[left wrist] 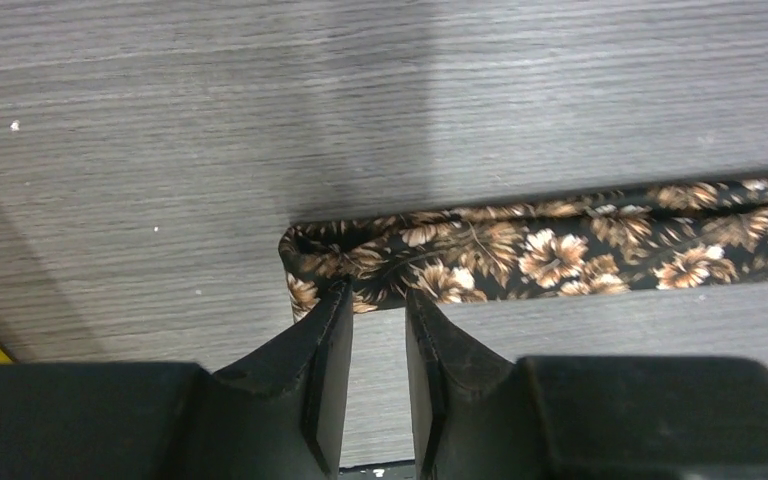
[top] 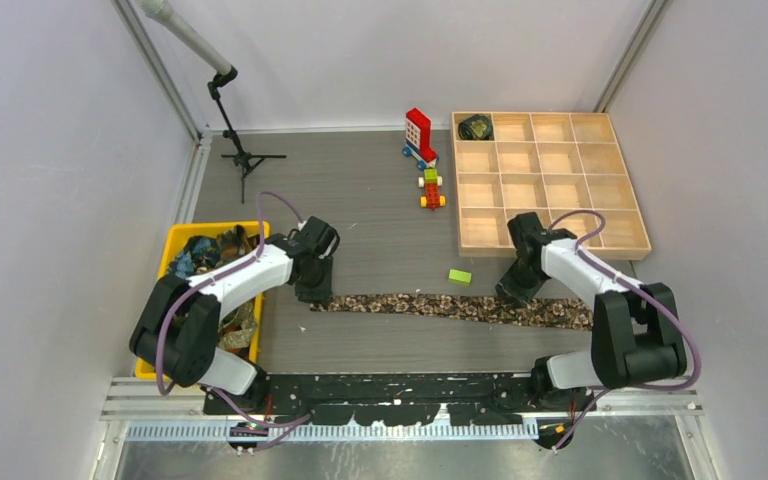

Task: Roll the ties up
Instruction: Flatten out the tie at the center of the board.

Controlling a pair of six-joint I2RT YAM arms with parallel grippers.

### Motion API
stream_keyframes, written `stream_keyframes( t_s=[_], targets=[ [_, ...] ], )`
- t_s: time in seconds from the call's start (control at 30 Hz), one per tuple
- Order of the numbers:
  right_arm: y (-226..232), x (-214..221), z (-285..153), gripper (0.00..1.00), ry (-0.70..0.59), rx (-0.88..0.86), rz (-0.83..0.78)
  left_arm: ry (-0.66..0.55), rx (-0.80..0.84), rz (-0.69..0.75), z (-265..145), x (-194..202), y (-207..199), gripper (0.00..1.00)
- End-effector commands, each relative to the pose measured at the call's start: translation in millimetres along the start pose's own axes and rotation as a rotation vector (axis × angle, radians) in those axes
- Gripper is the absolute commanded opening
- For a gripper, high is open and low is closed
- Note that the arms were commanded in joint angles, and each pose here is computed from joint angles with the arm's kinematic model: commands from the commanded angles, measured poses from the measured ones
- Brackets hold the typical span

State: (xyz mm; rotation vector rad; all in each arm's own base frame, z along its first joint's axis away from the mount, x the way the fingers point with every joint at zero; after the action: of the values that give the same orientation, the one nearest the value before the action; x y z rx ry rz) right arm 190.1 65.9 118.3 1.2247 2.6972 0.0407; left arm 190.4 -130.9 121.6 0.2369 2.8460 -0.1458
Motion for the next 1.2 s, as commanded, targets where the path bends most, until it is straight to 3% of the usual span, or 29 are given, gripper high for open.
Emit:
stream_keyframes(
  t_s=[0.0,0.27,0.47,0.63,0.93,1.03,1.17],
  targets=[
    [-10,-16,16,0.33,0.001,0.086,0.030,0.018,-0.020,-0.010,10,-4,5,0.27],
    [-10,-40,28,0.33,-0.051,0.179,0.017,0.032,0.051,-0.068,12,-5,-4,0.25],
    [-2,-66,24,0.33,-0.172,0.264,-0.043,0.027,0.035,-0.122,13,-5,-5,0.24],
    [8,-66,8,0.33,-0.141,0.169,-0.068,-0.034,-0.033,-0.158,1,-7,3,0.24],
    [14,-39,-45,0.56,-0.110,-0.028,-0.125,-0.063,-0.085,-0.209,-11,-3,26,0.26],
    [21,-25,-62,0.57,-0.121,-0.081,-0.165,-0.078,-0.064,-0.208,-15,2,26,0.30],
    [33,-2,-75,0.57,-0.126,-0.147,-0.219,-0.164,0.007,-0.197,-23,3,24,0.49]
  ],
)
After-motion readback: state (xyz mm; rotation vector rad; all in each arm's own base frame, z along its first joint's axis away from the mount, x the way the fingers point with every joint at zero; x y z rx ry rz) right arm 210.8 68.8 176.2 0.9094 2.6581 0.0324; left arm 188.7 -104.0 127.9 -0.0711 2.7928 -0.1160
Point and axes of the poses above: each gripper's point midway between its finger pads, its own z axis out along the fingers, its own y axis along the line the jaws close on, x = y × z, the point moved 9 cm from there along -z, back along the fingers, and after that the axes turned 8 degrees about z, right-handed, at the moved point
